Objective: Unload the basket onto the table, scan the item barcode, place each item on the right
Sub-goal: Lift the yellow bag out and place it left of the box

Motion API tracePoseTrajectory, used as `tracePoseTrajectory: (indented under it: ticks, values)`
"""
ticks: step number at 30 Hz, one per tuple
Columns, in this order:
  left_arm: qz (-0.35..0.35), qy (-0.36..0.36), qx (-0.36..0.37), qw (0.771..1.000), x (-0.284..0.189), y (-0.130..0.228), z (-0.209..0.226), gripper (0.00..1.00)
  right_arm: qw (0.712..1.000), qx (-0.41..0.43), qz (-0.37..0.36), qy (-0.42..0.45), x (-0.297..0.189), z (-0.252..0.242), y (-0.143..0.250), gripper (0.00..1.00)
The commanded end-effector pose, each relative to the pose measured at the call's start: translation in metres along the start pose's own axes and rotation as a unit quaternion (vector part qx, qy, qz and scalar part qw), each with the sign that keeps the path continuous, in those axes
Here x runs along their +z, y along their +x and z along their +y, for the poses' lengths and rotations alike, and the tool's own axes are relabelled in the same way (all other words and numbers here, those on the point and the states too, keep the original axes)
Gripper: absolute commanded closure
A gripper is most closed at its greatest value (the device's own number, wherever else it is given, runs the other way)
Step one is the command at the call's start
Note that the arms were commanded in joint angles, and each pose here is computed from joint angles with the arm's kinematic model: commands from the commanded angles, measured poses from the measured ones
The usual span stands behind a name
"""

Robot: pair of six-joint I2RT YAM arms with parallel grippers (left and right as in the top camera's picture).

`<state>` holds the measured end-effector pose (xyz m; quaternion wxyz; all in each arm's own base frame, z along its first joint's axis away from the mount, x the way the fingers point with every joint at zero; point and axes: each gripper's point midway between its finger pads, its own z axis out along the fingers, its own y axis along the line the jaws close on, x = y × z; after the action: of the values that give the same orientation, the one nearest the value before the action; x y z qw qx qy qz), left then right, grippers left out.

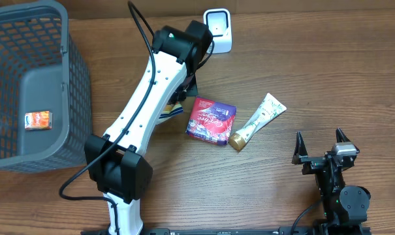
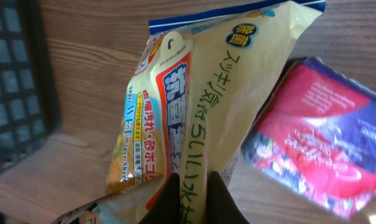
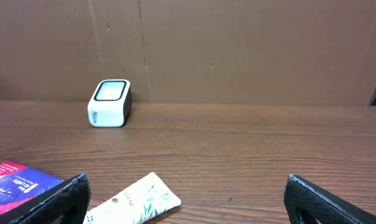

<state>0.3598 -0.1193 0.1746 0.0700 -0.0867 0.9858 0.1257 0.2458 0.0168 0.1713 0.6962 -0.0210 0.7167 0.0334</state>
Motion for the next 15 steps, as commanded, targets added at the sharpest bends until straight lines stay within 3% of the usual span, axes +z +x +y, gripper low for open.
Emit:
tracePoseTrajectory:
  ticks: [1, 5, 8, 9, 10, 11, 12, 15]
  values:
    - [-0.004, 0.01, -0.03, 1.0, 0.01, -0.001, -0.008, 0.96, 1.0, -0.001, -0.002, 0.006, 0.0, -0.002, 0.002, 0.0]
    - [-0.02, 0.043, -0.012, 0.999, 0.012, -0.011, -0.024, 0.93, 1.0, -0.001, -0.002, 0.006, 0.0, -0.002, 0.002, 0.0]
    - [-0.034, 0.056, 0.015, 0.998, 0.008, -0.018, -0.028, 0.65, 1.0, -0.001, -0.002, 0.006, 0.0, -0.003, 0.002, 0.0]
    - [-0.037, 0.057, 0.023, 0.997, 0.005, -0.019, -0.028, 0.51, 1.0, -0.001, -0.002, 0.006, 0.0, -0.003, 0.002, 0.0]
    - [-0.041, 0.059, 0.032, 0.997, 0.0, -0.02, -0.027, 0.27, 1.0, -0.001, -0.002, 0.006, 0.0, -0.003, 0.002, 0.0]
    - [-0.046, 0.061, 0.039, 0.996, -0.005, -0.023, -0.026, 0.11, 1.0, -0.001, -0.002, 0.006, 0.0, -0.003, 0.002, 0.0]
    - [-0.053, 0.064, 0.046, 0.995, -0.012, -0.026, -0.025, 0.03, 1.0, -0.001, -0.002, 0.006, 0.0, -0.003, 0.002, 0.0]
    - [-0.079, 0.078, 0.037, 0.993, -0.04, -0.039, -0.014, 0.0, 1.0, -0.001, -0.002, 0.006, 0.0, -0.002, 0.002, 0.0]
